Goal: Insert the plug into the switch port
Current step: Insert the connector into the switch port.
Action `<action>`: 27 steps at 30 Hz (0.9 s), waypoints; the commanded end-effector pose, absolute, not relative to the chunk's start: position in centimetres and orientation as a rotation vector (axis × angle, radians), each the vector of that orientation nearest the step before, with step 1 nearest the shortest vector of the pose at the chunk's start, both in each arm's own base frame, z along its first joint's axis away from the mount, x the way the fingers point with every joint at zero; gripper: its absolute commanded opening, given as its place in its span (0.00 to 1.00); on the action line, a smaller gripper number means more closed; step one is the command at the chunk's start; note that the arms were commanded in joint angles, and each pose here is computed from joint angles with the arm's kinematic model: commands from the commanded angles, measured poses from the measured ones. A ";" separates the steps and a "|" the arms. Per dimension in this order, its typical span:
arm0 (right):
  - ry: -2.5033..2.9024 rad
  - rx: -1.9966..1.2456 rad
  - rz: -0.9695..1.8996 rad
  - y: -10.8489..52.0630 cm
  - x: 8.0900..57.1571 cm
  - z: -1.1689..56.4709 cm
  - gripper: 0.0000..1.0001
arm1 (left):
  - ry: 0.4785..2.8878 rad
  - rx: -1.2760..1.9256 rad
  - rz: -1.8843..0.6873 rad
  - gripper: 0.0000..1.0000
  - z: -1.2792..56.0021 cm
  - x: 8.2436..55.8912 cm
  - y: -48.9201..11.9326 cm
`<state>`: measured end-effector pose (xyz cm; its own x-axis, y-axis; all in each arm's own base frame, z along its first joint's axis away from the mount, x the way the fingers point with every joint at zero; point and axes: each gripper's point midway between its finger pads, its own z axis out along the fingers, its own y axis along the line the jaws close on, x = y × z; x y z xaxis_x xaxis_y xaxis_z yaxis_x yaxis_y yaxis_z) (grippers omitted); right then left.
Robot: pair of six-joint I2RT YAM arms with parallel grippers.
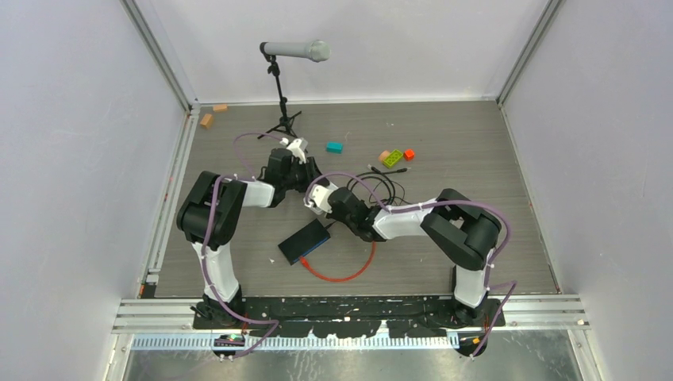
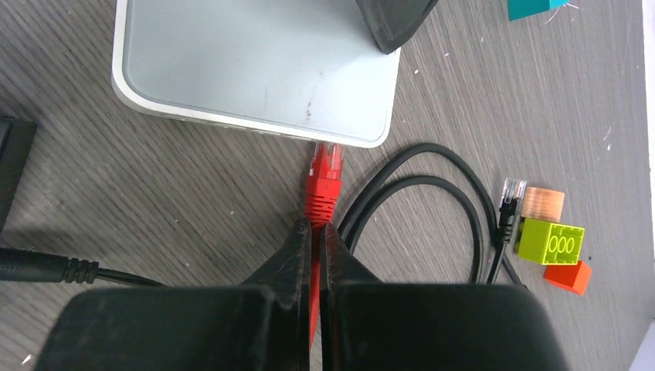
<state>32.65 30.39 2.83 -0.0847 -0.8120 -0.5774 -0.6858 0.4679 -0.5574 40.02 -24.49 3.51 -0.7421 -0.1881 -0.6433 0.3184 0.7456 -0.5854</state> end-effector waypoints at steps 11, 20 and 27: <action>1.654 -1.211 -0.148 34.8 36.4 8.6 0.00 | 2.309 0.199 -1.034 0.40 2.2 37.3 -26.7; 1.612 -1.196 -0.090 36.4 37.4 9.8 0.01 | 2.325 0.276 -1.112 0.39 2.3 35.5 -28.0; 1.512 -1.187 0.008 38.3 37.1 12.3 0.01 | 2.340 0.401 -1.155 0.39 2.0 33.3 -29.4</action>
<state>34.48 30.66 3.15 -0.0620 -0.8684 -0.4920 -0.7089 0.3854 -0.5908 40.78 -24.69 3.64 -0.7158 -0.1451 -0.6830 0.3721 0.7484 -0.5490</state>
